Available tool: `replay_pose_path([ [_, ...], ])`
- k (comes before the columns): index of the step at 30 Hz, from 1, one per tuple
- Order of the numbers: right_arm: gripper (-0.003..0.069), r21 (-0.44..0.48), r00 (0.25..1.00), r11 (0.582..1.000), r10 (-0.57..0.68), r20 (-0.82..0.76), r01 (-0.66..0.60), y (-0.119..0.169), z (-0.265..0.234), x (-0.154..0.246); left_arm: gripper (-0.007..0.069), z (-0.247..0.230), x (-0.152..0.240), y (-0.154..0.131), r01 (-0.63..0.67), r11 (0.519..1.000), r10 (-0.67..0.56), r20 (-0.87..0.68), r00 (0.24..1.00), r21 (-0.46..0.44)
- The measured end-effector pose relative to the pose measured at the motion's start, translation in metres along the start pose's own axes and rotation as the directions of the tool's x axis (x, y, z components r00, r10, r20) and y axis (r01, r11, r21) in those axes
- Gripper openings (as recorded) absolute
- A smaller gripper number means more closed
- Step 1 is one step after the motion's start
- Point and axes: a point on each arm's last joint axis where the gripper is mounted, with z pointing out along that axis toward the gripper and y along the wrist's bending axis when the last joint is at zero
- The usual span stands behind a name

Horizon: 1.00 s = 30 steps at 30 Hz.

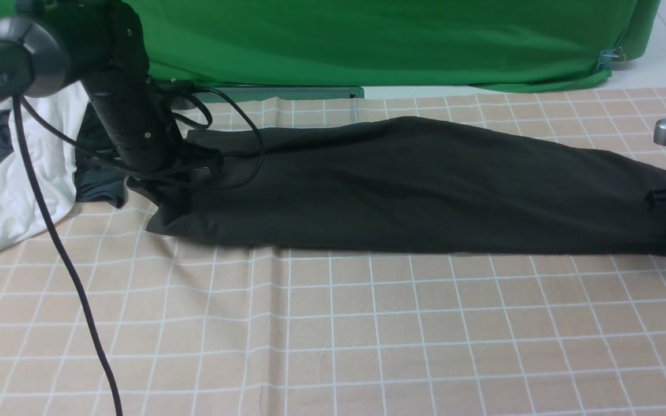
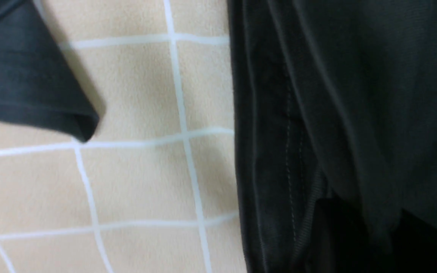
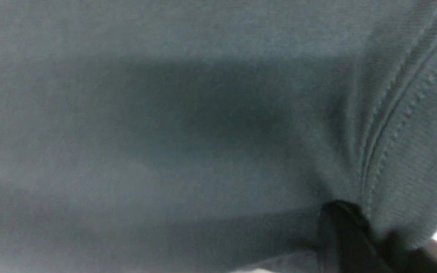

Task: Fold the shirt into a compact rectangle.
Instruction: 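Pull the folded dark garment lengthwise by its ends to straighten it flat on the table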

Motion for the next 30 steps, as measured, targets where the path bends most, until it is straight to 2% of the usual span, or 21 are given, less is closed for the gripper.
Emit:
replay_pose_path([
  [5, 0.0082, -0.016, 0.993, 1.0, -0.023, -0.112, 0.021, 0.002, -0.041, 0.022, 0.0055, -0.02, 0.026, -0.003, 0.044, 0.999, -0.044, -0.004, 0.999, 0.0],
  [9, 0.0082, -0.024, 0.985, 1.0, -0.024, -0.172, 0.02, 0.007, -0.062, 0.064, 0.0055, -0.03, 0.081, -0.007, 0.098, 0.995, -0.097, -0.071, 0.993, 0.006],
  [15, 0.0082, -0.026, 0.981, 1.0, -0.022, -0.191, 0.017, 0.014, -0.064, 0.132, 0.0055, -0.029, 0.166, -0.01, 0.185, 0.983, -0.185, -0.117, 0.976, -0.013],
  [21, 0.0101, -0.025, 0.975, 1.0, -0.01, -0.22, 0.004, 0.019, -0.047, 0.169, 0.0061, -0.03, 0.213, -0.01, 0.197, 0.98, -0.199, -0.069, 0.978, -0.029],
  [24, 0.0179, -0.021, 0.977, 1.0, 0.007, -0.213, -0.012, 0.019, -0.044, 0.171, 0.0112, -0.034, 0.217, -0.007, 0.179, 0.982, -0.182, -0.039, 0.983, -0.064],
  [25, 0.0179, -0.02, 0.977, 1.0, 0.007, -0.213, -0.012, 0.019, -0.044, 0.171, 0.0125, -0.035, 0.217, -0.006, 0.177, 0.982, -0.18, -0.037, 0.983, -0.067],
  [27, 0.0281, -0.016, 0.978, 1.0, 0.013, -0.21, -0.017, 0.019, -0.044, 0.171, 0.0222, -0.038, 0.219, -0.003, 0.155, 0.982, -0.159, -0.025, 0.987, -0.103],
  [29, 0.0334, -0.016, 0.978, 1.0, 0.013, -0.21, -0.016, 0.019, -0.044, 0.171, 0.0297, -0.039, 0.219, -0.002, 0.15, 0.982, -0.153, -0.018, 0.988, -0.116],
  [30, 0.0363, -0.016, 0.977, 1.0, 0.013, -0.212, -0.016, 0.019, -0.045, 0.172, 0.036, -0.042, 0.218, -0.002, 0.147, 0.982, -0.149, -0.009, 0.989, -0.123],
])
